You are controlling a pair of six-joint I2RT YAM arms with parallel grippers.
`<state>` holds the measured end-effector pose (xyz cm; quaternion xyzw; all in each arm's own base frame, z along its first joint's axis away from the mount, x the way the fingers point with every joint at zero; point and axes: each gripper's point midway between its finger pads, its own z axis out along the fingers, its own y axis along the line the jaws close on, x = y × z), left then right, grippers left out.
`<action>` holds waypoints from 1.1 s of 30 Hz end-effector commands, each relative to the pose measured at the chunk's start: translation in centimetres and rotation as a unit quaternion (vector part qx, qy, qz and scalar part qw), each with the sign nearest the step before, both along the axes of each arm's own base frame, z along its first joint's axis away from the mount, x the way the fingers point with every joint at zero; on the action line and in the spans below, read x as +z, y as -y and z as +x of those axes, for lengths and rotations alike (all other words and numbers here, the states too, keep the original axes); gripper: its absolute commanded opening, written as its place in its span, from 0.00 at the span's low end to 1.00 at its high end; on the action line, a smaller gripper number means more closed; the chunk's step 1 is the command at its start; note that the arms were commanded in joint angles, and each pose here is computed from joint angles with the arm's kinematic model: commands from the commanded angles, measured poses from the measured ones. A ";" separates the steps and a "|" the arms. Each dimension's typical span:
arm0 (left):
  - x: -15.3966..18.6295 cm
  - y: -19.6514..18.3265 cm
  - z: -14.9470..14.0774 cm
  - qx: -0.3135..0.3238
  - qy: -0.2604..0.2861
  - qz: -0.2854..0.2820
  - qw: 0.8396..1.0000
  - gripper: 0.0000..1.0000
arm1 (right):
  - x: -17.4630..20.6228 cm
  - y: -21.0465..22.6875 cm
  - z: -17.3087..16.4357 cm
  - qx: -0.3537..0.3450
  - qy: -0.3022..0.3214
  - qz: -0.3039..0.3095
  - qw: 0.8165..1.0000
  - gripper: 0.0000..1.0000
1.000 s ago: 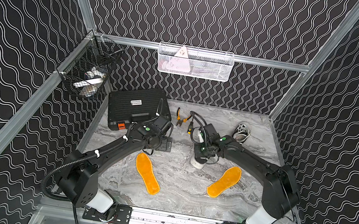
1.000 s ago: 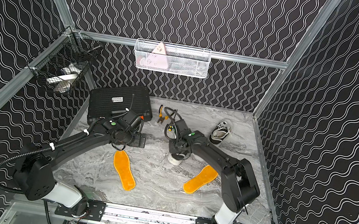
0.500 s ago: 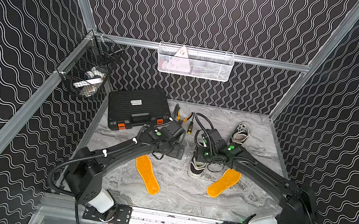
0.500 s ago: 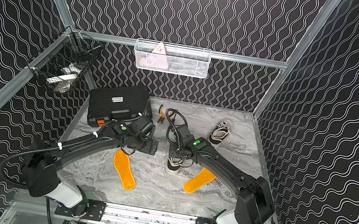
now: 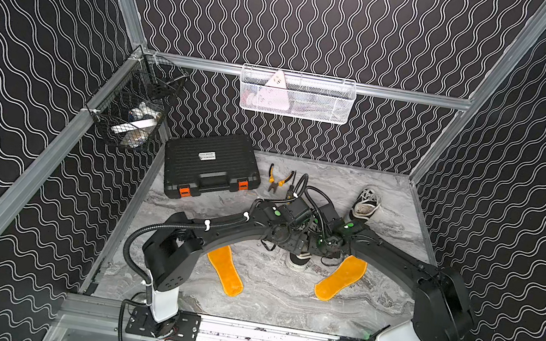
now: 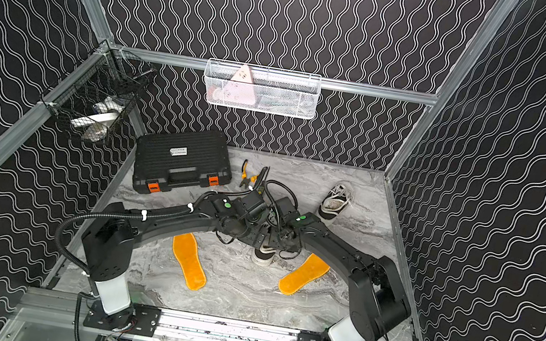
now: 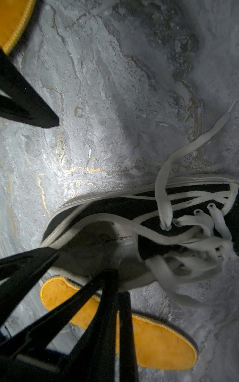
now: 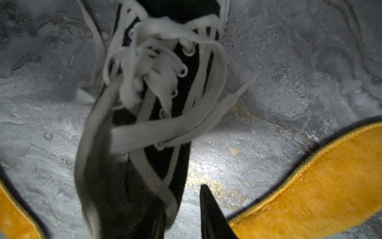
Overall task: Insert the insole into the shoe
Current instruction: Adjust the shoe at the center of the board.
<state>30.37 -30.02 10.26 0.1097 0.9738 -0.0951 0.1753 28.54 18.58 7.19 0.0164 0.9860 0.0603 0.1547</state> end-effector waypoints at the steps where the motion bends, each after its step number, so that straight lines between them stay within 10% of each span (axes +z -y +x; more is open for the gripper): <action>1: -0.2 0.8 1.1 0.021 0.009 -0.013 1.000 0.94 | 0.1 0.1 1.4 -0.037 0.018 0.038 0.998 0.25; 13: -1.6 1.5 4.4 0.061 -0.014 -0.054 0.997 0.81 | -0.2 -0.8 2.7 -0.040 0.017 0.112 0.993 0.11; 21: -0.2 2.1 3.9 0.057 -0.018 -0.082 0.995 0.86 | 0.3 -0.4 3.0 -0.056 0.023 0.109 0.992 0.14; 33: -3.5 2.2 5.3 0.070 -0.021 -0.051 0.996 0.67 | -0.5 1.7 4.2 -0.076 0.000 0.121 0.990 0.16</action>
